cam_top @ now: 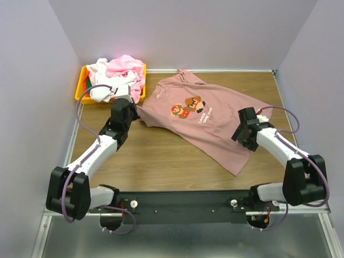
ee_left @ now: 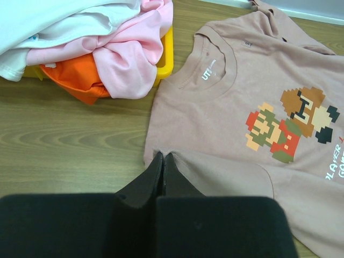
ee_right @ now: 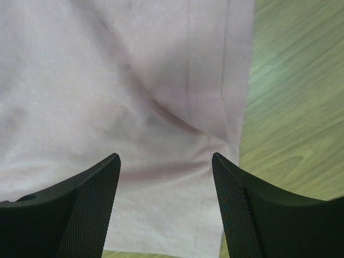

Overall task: Fold and stack the t-shirts
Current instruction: Fold the tshirt

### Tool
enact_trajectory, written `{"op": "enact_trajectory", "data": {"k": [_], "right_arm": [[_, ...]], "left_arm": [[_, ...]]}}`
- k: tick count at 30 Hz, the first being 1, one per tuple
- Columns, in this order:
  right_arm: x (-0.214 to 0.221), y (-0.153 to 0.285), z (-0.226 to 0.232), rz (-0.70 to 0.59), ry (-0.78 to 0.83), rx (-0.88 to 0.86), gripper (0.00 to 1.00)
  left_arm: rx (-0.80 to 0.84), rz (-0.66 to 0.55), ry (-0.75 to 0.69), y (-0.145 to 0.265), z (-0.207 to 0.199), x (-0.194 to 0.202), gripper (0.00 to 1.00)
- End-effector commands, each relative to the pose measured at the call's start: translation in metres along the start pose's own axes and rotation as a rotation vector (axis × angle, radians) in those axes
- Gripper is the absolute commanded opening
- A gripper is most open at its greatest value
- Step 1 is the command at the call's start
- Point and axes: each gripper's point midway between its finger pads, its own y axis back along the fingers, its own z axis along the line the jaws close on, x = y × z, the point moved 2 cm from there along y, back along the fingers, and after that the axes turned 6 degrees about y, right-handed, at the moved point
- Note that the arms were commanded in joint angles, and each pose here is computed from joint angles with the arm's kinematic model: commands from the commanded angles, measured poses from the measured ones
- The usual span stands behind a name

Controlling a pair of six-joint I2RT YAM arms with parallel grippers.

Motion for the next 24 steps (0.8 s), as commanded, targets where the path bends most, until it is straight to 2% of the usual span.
{"op": "enact_trajectory", "data": {"k": [1,6,18,24], "right_arm": [[0.002,-0.013,0.011,0.000,0.021,-0.045,0.76],[-0.005,-0.020,0.018,-0.020,0.037,-0.051,0.76],[-0.003,-0.065,0.030,0.060,0.122,0.050,0.80],[-0.028,-0.085,0.055,0.050,0.148,0.044,0.82]], "left_arm": [[0.031,-0.033,-0.006,0.004,-0.006,-0.007,0.00],[0.030,-0.030,-0.007,0.004,-0.006,-0.005,0.00],[0.036,-0.028,-0.006,0.005,-0.006,-0.001,0.00],[0.043,-0.022,-0.008,0.003,-0.007,0.001,0.00]]}}
